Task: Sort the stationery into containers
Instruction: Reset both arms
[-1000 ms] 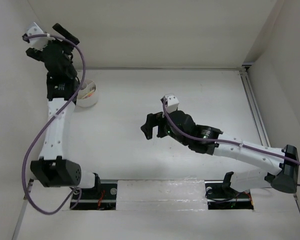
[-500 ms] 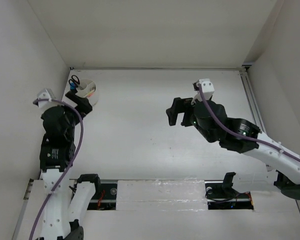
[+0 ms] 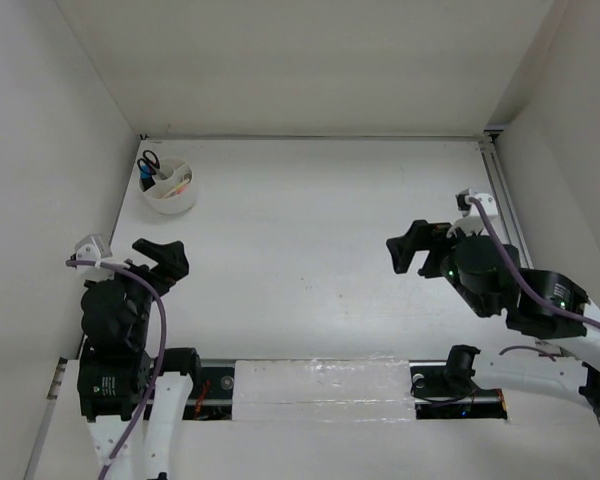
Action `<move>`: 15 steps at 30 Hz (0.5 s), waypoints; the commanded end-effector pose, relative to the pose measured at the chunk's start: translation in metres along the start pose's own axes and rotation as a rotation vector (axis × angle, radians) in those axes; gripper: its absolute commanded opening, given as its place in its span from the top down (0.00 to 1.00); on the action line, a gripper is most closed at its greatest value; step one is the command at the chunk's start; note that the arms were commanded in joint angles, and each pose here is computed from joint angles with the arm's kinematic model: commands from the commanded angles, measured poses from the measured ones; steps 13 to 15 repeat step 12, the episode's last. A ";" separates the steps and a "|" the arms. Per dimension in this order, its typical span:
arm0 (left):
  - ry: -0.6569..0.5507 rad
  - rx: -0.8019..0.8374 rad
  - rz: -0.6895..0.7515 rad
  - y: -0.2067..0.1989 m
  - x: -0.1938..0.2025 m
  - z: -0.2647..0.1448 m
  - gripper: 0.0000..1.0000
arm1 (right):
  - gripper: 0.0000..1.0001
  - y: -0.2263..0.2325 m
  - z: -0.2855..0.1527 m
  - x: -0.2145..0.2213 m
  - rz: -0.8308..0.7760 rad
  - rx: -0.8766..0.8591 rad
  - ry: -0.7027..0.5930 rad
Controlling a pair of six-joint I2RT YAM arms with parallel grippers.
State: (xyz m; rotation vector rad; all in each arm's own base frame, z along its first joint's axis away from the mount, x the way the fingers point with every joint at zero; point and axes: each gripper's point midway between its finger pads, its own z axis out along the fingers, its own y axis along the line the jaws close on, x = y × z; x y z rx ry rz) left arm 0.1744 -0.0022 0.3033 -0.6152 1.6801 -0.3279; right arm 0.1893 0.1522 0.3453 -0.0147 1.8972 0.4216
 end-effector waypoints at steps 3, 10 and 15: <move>0.024 -0.023 0.020 0.004 0.003 0.003 0.00 | 0.00 -0.019 -0.020 -0.003 0.077 -0.011 -0.026; 0.018 -0.032 0.021 0.006 0.004 0.003 0.00 | 0.00 -0.031 -0.030 -0.009 0.121 -0.016 -0.066; 0.023 -0.025 0.020 0.005 0.005 0.003 0.00 | 0.00 -0.030 -0.028 -0.007 0.112 -0.011 -0.059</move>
